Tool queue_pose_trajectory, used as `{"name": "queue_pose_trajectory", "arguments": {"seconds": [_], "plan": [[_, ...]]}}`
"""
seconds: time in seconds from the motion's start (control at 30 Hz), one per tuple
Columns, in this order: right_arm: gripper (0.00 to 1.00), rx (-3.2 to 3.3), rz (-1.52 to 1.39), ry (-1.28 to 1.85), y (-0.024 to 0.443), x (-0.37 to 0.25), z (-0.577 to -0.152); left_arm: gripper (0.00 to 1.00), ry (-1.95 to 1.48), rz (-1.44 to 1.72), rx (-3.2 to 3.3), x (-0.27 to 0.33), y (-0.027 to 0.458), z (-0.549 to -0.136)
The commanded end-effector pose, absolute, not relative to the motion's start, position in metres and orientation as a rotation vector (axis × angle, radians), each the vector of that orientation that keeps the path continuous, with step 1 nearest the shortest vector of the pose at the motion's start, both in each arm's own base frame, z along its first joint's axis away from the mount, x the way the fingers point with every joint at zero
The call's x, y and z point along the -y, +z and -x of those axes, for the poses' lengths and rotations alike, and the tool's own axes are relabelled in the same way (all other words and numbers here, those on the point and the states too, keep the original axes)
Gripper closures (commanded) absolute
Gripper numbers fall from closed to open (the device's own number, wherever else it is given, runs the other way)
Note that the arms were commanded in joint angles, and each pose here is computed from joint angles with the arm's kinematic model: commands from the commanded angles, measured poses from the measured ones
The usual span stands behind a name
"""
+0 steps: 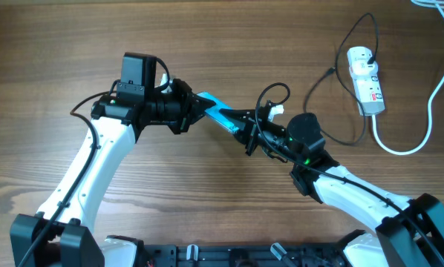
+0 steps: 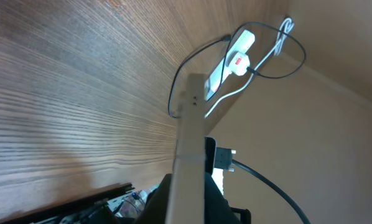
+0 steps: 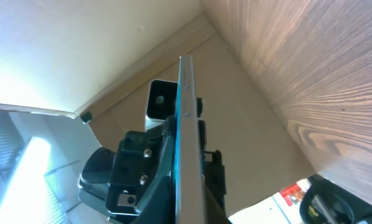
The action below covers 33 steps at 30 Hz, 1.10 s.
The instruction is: Plug charger to phone and switch on socket
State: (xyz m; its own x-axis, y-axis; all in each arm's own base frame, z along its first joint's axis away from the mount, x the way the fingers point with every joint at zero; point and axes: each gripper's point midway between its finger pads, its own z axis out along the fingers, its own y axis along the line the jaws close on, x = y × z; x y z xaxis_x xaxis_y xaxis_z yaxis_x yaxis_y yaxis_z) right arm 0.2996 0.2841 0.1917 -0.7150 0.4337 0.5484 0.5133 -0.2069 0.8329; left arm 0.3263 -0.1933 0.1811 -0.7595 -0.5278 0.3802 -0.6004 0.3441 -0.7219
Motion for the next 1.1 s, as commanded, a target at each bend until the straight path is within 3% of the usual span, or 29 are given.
{"name": "queue_pose_trajectory", "arguments": {"seconds": [0.0, 0.07, 0.3, 0.47, 0.6, 0.7, 0.93, 1.07], "plan": [[0.8, 1.992, 1.081, -2.045, 0.187, -0.292, -0.291, 0.96, 1.43, -1.048, 2.546, 0.193, 0.185, -0.334], [0.72, 2.006, 1.12, -1.972, 0.175, -0.292, -0.288, 0.96, 1.462, -0.997, 2.603, 0.191, 0.187, -0.339], [0.61, 2.193, 1.318, -1.635, 0.106, -0.273, -0.279, 0.96, 1.618, -0.884, 2.706, 0.156, 0.2, -0.36], [0.57, 2.811, 1.115, -1.549, 0.074, -0.243, -0.294, 0.96, 1.774, -0.734, 2.579, 0.155, 0.218, -0.35], [0.56, 3.199, 0.618, -1.515, 0.073, -0.239, -0.298, 0.96, 1.797, -0.633, 2.522, 0.165, 0.211, -0.346], [0.57, 3.308, 0.409, -1.519, 0.081, -0.237, -0.3, 0.96, 1.739, -0.632, 2.453, 0.177, 0.188, -0.346], [0.57, 3.433, 0.426, -1.476, 0.116, -0.195, -0.302, 0.96, 1.95, -0.339, 2.111, 0.198, 0.188, -0.345], [0.57, 3.558, 0.531, -1.321, 0.137, -0.148, -0.289, 0.96, 1.917, -0.399, 1.998, 0.197, 0.185, -0.346]]}}
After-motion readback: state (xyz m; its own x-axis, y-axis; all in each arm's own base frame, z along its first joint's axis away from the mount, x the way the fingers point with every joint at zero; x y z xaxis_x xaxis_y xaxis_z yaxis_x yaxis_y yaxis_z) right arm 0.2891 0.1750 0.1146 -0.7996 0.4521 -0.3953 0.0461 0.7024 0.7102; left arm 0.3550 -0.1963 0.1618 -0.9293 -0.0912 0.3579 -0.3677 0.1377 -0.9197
